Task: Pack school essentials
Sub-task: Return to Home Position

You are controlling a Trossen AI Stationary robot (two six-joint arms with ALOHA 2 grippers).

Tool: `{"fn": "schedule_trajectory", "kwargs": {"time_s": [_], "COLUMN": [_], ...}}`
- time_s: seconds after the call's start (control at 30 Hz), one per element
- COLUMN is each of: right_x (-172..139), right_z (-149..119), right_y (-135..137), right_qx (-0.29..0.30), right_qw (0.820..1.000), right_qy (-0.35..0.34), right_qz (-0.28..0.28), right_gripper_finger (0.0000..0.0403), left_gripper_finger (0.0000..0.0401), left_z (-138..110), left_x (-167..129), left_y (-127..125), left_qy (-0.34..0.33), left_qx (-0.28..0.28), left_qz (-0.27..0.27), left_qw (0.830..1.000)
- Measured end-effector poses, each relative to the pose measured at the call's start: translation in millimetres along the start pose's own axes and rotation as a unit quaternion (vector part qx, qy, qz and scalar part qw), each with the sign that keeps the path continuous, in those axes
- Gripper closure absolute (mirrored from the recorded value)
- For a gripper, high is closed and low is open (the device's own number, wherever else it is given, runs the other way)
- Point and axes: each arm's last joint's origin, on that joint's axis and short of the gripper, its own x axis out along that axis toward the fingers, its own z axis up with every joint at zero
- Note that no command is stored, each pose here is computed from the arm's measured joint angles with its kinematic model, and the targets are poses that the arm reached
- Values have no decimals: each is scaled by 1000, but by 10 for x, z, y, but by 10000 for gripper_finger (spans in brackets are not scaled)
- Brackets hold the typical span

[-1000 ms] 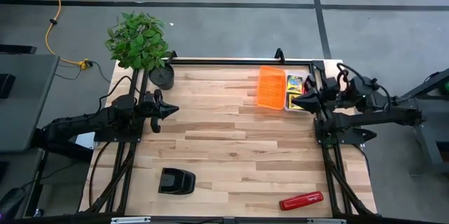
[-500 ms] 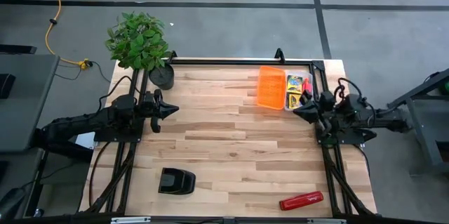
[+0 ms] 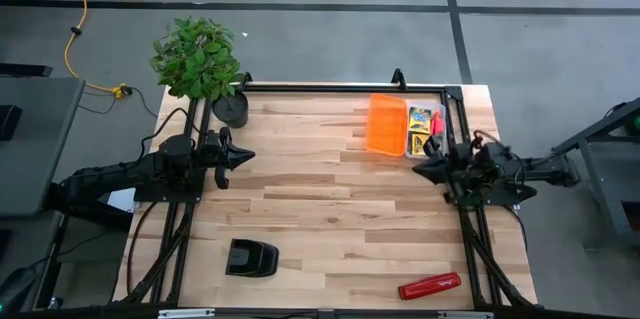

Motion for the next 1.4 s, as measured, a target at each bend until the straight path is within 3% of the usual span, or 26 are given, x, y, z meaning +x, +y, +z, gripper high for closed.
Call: {"fn": "schedule_trajectory", "kwargs": {"time_s": [0.13,0.33,0.73,1.13,1.4], "right_x": [-6,-34,-32,-31,-32], "right_z": [-94,-240,-276,-275,-276], "right_y": [-34,-67,-95,-94,-95], "right_qx": [-35,-27,-45,72,88], "right_qw": [998,991,987,985,984], "right_qy": [50,127,143,136,135], "right_qz": [-15,-25,-58,-74,-77], "right_gripper_finger": [403,403,403,403,402], "left_gripper_finger": [401,401,401,401,401], "left_z": [0,0,0,0,0], "left_x": [0,0,0,0,0], "left_y": [0,0,0,0,0], "left_qy": [0,0,0,0,0], "left_qx": [0,0,0,0,0], "left_qz": [0,0,0,0,0], "left_qw": [1000,1000,1000,1000,1000]}}
